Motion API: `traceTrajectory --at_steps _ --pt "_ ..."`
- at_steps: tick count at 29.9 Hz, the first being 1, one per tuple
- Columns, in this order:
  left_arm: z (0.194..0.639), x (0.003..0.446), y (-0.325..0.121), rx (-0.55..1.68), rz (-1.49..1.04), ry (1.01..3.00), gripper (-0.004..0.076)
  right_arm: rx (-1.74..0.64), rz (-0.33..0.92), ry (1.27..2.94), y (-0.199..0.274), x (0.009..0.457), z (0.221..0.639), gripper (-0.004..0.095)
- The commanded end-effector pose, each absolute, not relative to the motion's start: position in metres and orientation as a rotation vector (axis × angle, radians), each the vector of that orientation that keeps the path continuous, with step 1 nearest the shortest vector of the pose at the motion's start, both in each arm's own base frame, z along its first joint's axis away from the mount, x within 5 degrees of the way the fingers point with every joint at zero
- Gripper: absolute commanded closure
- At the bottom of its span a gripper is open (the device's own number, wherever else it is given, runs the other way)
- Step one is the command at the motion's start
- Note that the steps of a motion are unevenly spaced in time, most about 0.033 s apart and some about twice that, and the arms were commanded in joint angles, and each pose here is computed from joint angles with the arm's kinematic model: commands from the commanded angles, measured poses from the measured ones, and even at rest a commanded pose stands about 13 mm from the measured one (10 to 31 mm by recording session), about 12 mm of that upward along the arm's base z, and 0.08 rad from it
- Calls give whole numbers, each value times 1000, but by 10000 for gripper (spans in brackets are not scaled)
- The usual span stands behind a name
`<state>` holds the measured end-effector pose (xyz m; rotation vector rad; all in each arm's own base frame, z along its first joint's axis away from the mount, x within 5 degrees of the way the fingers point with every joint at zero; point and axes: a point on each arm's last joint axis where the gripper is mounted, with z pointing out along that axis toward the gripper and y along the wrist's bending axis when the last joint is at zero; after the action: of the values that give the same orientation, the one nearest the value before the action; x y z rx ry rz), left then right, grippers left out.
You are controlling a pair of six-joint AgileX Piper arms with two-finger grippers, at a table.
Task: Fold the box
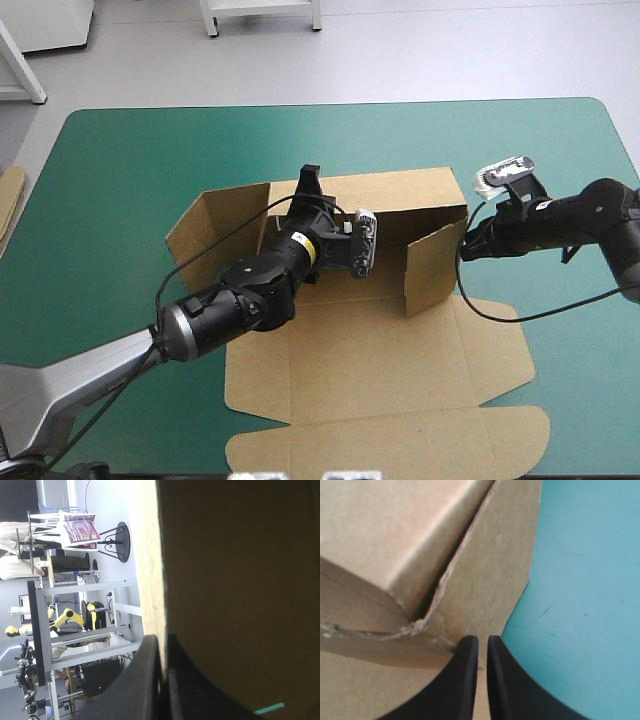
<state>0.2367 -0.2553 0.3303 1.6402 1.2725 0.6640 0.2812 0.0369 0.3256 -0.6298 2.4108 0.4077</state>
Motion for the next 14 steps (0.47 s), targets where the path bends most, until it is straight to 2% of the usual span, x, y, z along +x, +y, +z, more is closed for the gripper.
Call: traceTrajectory --at_steps 1,4,7,14 --pt "352 232 -252 1581 668 1239 732 -678 421 2346 39 272 343 686" --pt "352 232 -252 1581 668 1239 733 -716 426 2350 40 271 342 538" --pt "352 232 -252 1581 668 1239 733 -751 413 2334 40 271 342 458" --pt "352 232 -252 1581 665 1236 733 -773 448 2341 42 282 331 419"
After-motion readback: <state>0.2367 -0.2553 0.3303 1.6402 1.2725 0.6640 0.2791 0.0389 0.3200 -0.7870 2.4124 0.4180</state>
